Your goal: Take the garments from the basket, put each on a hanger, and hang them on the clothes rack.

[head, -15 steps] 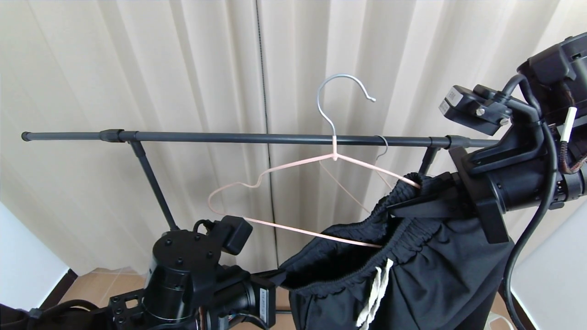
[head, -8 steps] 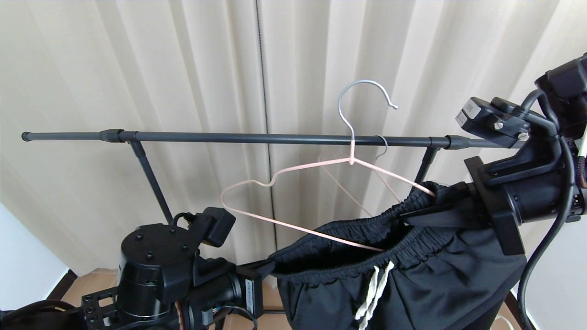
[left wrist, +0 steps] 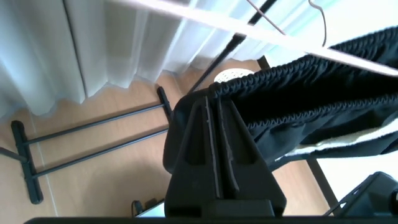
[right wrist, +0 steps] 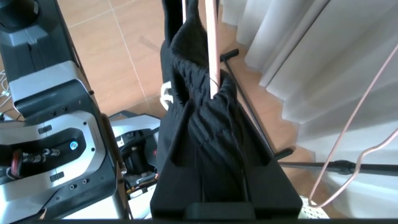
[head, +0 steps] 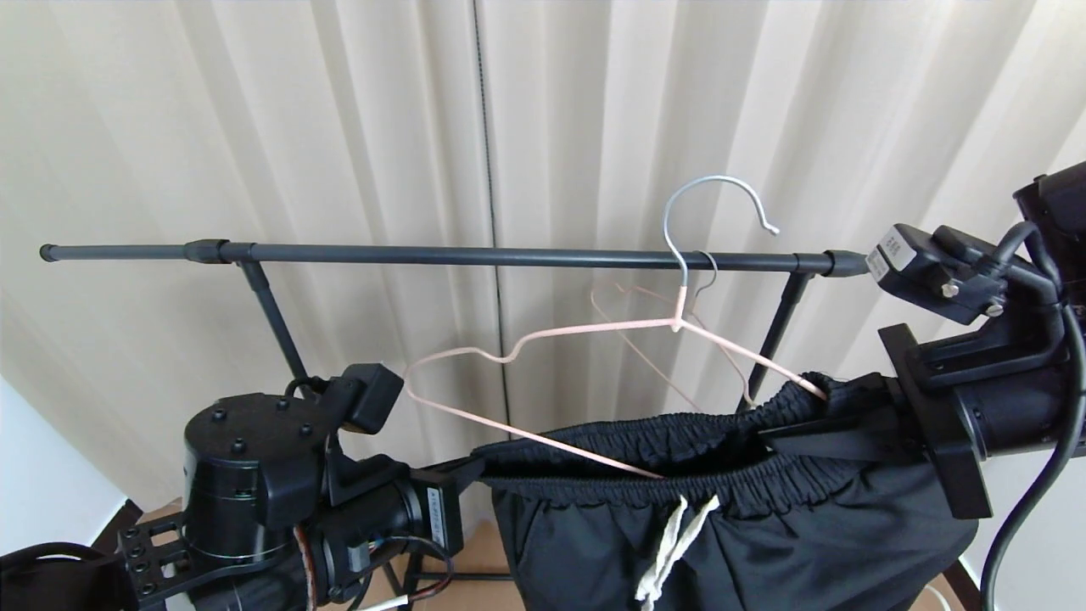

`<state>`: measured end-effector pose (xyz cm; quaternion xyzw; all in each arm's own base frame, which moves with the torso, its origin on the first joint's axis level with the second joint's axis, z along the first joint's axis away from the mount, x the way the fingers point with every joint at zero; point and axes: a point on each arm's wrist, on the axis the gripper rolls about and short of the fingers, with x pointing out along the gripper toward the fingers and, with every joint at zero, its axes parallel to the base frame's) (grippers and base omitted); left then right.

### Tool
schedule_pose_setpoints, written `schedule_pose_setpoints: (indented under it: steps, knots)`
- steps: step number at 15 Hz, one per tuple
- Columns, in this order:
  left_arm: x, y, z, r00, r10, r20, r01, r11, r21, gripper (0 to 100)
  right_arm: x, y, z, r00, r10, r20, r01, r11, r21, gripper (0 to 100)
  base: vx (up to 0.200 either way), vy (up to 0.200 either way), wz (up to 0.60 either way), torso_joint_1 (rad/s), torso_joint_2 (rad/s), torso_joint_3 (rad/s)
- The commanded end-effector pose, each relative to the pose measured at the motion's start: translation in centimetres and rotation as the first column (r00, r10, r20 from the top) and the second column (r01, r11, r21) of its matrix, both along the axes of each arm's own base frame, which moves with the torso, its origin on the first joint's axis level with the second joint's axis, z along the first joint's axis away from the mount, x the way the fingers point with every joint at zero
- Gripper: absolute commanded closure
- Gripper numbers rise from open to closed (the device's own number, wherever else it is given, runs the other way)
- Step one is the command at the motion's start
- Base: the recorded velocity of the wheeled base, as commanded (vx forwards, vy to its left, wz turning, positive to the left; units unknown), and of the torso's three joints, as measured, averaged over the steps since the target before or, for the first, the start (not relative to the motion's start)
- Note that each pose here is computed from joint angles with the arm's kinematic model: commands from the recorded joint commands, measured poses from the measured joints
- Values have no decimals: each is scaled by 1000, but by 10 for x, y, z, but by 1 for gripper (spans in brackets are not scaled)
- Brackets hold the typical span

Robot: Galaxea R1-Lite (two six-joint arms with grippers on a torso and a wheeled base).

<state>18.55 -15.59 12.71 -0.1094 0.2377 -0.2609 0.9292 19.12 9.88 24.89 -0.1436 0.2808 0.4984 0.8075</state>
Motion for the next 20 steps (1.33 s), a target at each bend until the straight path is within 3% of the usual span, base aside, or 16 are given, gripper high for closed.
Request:
schedule_pose_setpoints:
  steps: [1, 20]
  knots:
    - [1, 4, 3, 1000, 17, 9, -17, 1000, -7, 100, -2, -1, -3, 1000, 5, -6, -5, 1000, -6, 100, 0, 0, 0, 0, 0, 0]
    - [18, 26, 3, 992, 124, 13, -124, 992, 3, 100, -14, -11, -26, 1000, 8, -11, -9, 995, -98, 100, 0, 0, 0, 0, 0, 0]
